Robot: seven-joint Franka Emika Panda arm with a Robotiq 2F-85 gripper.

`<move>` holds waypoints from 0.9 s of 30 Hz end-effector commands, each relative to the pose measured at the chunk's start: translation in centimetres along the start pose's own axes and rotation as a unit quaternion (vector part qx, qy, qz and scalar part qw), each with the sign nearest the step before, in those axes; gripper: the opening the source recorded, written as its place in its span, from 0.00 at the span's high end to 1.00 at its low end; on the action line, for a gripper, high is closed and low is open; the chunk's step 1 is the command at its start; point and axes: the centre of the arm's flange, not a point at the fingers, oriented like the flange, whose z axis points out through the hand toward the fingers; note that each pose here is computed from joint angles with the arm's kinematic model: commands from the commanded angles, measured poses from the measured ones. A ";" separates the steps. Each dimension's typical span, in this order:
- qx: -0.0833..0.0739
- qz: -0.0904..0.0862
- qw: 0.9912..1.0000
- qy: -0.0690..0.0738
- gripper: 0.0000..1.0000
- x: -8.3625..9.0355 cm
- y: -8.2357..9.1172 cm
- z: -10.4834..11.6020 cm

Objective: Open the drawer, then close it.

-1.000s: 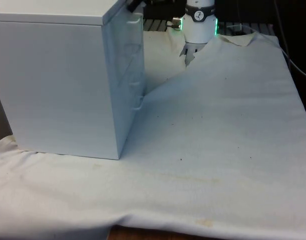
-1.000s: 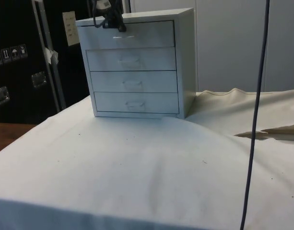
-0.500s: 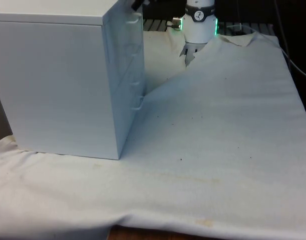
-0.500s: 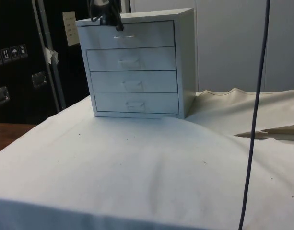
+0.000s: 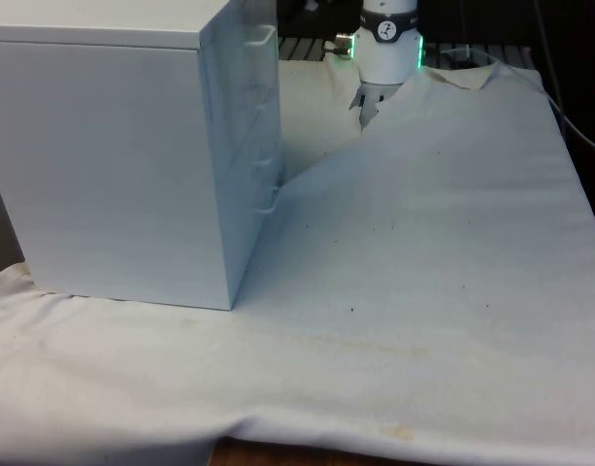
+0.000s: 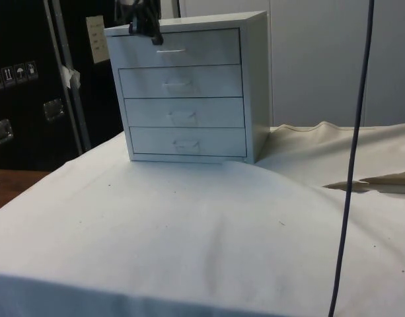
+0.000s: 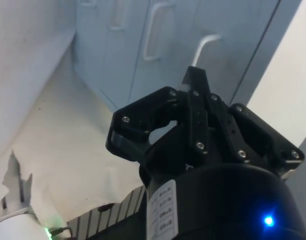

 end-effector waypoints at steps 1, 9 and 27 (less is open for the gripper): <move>0.011 0.000 1.000 0.000 1.00 -0.1 -0.1 -0.3; 0.036 0.007 0.999 -0.001 1.00 -0.1 -0.4 -0.1; 0.091 0.024 0.995 -0.007 1.00 -0.2 -1.2 0.1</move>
